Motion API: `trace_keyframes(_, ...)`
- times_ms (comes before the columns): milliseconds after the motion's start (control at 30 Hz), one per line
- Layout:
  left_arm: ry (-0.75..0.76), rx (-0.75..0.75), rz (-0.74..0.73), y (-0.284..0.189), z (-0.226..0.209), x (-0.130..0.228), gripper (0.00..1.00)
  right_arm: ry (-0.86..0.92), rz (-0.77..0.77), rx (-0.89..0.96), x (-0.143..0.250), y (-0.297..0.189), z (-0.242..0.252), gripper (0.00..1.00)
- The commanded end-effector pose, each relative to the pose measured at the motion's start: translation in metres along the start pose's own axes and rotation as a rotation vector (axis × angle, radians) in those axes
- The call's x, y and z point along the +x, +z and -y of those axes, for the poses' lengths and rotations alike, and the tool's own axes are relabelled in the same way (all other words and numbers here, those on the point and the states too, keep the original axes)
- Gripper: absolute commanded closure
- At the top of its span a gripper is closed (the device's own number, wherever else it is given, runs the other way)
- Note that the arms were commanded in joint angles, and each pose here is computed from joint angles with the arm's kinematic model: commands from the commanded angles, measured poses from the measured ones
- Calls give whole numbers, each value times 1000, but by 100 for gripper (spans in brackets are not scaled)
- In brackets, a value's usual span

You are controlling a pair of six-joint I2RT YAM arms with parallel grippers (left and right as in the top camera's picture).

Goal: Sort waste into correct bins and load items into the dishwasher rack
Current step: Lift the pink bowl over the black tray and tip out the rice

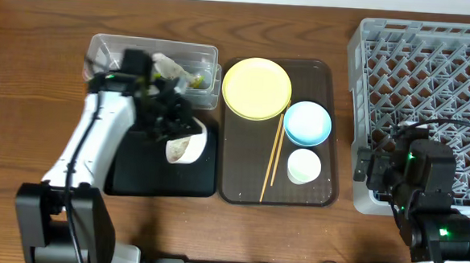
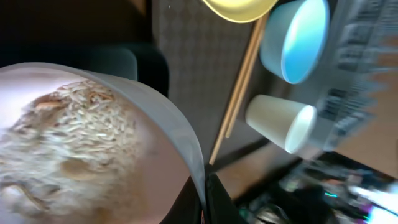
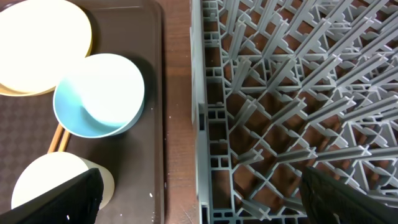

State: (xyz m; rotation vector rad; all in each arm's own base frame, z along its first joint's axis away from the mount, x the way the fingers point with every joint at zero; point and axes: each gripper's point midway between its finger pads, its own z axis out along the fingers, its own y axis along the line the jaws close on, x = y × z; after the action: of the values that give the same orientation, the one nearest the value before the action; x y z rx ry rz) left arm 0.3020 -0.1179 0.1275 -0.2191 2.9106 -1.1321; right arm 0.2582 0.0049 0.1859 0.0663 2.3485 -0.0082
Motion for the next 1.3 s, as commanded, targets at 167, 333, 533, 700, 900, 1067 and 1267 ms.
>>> trace_keyframes(167, -117, 492, 1, -17, -6, -7, 94, -17, 18, -12, -6, -4, -3, 2)
trace_keyframes(333, -248, 607, 5, -22, -18, -19, 94, -17, 14, -11, -5, -4, -3, 2)
trace_keyframes(533, -411, 707, -7, -32, -23, -29, 94, -17, 13, -11, -5, -4, -3, 2)
trace_keyframes(700, -531, 790, -16, -47, -22, -36, 94, -17, 14, -11, -5, -4, -3, 2)
trace_keyframes(900, -744, 828, -78, -56, -26, -40, 94, -17, 14, -11, -5, -4, -3, 2)
trace_keyframes(1067, -859, 831, -123, -58, -27, -40, 93, -17, 14, -11, -5, -4, -3, 2)
trace_keyframes(1267, -936, 831, -157, -58, -27, -41, 94, -17, 13, -11, -5, -4, -3, 2)
